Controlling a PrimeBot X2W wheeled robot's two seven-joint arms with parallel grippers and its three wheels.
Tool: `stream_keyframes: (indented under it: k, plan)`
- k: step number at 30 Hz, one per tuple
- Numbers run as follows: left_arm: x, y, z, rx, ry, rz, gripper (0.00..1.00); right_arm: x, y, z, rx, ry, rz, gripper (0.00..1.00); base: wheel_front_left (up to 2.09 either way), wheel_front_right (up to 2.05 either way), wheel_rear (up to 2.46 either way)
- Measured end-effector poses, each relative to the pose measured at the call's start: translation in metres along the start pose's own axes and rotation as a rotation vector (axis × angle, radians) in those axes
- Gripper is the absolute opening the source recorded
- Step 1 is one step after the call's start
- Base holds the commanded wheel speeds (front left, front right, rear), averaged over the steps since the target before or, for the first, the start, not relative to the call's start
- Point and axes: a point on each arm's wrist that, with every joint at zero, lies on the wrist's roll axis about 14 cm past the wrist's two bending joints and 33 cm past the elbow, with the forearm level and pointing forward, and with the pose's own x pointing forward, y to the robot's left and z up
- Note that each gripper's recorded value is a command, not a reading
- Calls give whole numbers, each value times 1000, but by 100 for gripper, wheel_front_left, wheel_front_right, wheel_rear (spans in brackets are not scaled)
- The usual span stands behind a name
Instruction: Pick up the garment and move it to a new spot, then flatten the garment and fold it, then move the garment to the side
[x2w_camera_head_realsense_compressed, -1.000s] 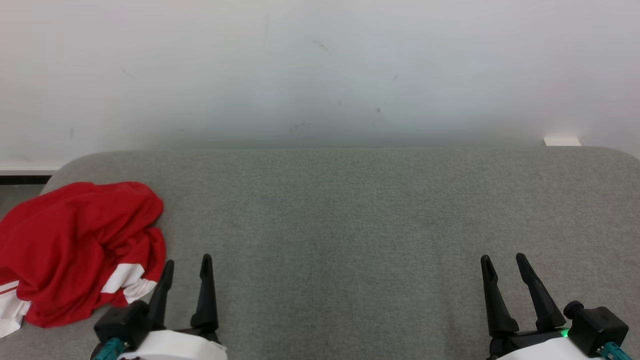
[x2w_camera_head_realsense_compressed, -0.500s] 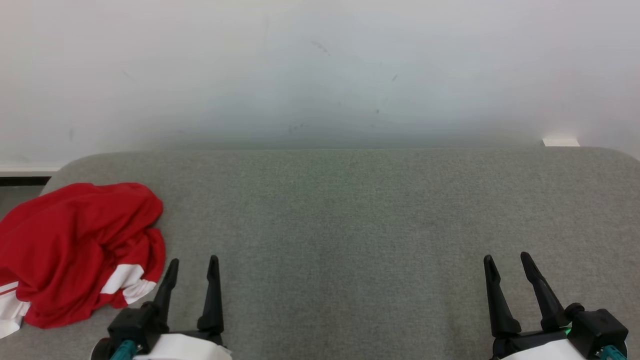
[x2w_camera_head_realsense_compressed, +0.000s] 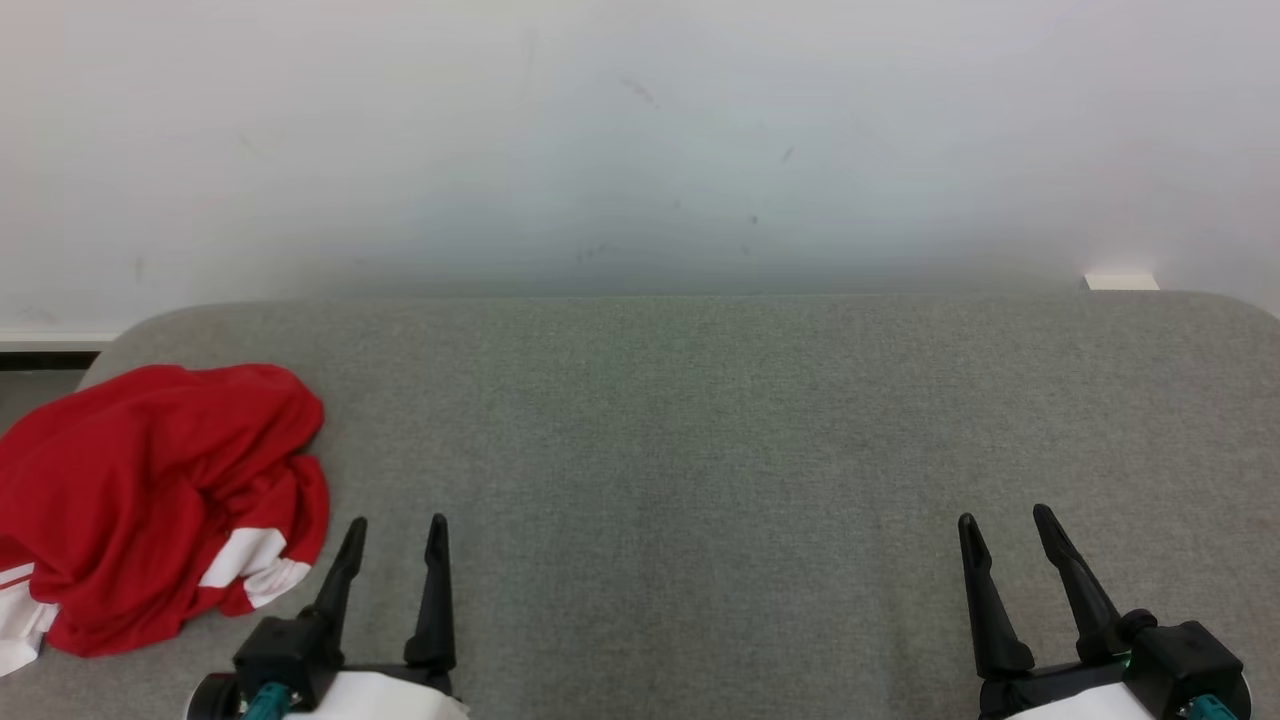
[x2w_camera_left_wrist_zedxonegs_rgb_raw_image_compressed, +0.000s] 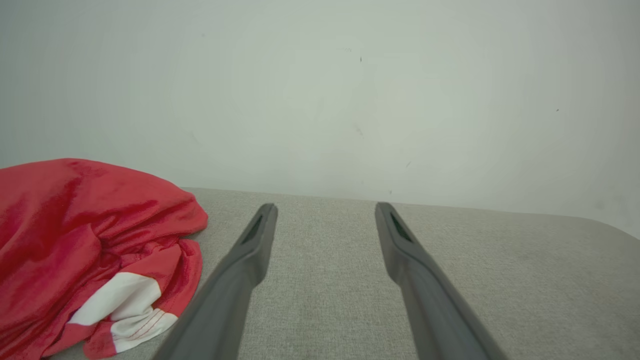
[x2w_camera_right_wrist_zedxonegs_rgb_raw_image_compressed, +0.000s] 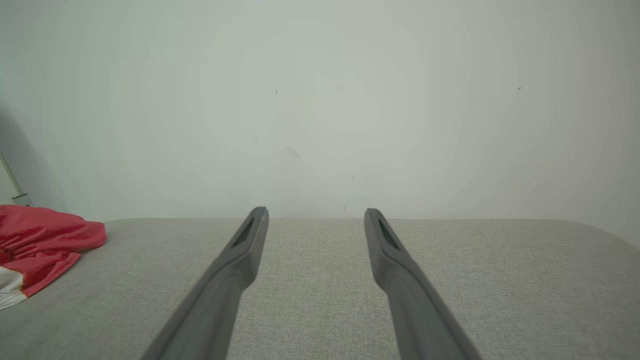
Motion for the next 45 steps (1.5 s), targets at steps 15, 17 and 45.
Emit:
stream_keyframes:
  k: [15, 17, 45]
  plan:
    - [0, 1, -1, -3, 2, 4, 100, 0, 1, -1, 3, 3, 2, 100, 0, 0, 0]
    - [-1, 3, -1, -3, 3, 9, 100, 1, 3, -2, 4, 4, 8, 100, 0, 0, 0]
    - [-94, 128, 21, 69, -20, 428, 100, 31, 147, -46, 92, 126, 436, 100, 0, 0, 0]
